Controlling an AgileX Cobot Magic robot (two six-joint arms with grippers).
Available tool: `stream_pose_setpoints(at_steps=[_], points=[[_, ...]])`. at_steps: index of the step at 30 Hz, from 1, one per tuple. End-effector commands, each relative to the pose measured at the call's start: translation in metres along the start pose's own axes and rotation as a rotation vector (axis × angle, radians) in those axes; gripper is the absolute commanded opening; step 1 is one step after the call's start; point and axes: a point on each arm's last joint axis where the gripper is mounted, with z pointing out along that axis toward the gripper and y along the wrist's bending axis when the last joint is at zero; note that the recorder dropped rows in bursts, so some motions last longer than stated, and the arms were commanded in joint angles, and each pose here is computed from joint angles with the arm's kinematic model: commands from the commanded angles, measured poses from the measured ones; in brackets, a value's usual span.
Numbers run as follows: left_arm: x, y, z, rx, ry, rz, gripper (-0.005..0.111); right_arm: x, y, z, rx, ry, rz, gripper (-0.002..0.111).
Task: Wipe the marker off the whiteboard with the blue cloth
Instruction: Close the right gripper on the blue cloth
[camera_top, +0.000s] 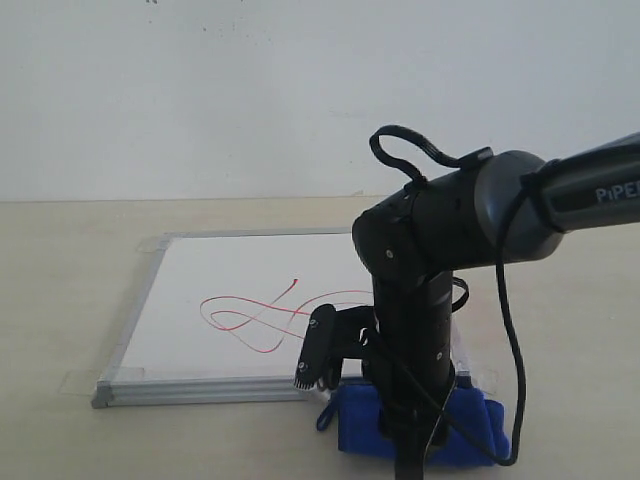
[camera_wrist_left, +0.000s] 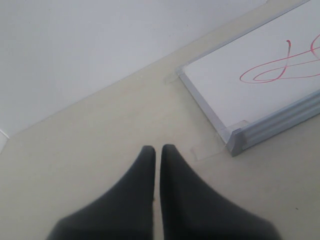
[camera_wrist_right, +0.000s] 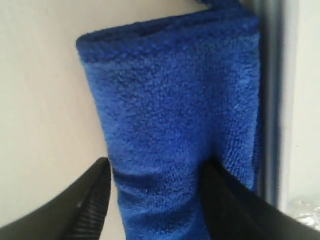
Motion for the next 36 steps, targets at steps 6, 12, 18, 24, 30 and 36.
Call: stream_pose_setpoints(at_steps=[6,12,18,24,30,36], points=[[0.000,0.000,0.000,0.001,-0.003,0.004,0.004,-0.005,-0.006,0.004,0.052,-0.027,0.015,0.053],[0.000,0.000,0.000,0.001,-0.003,0.004,0.004,-0.005,-0.006,0.011,0.041,-0.010,0.036,0.052],[0.000,0.000,0.000,0.001,-0.003,0.004,0.004,-0.005,-0.006,0.011,0.041,-0.009,0.037,0.028],[0.000,0.000,0.000,0.001,-0.003,0.004,0.004,-0.004,-0.006,0.011,0.036,0.002,0.038,0.000],[0.000,0.000,0.000,0.001,-0.003,0.004,0.004,0.003,-0.002,-0.004,0.016,0.034,0.003,0.000],[0.000,0.000,0.000,0.001,-0.003,0.004,0.004,0.014,0.002,-0.066,0.134,-0.105,0.017,0.000]])
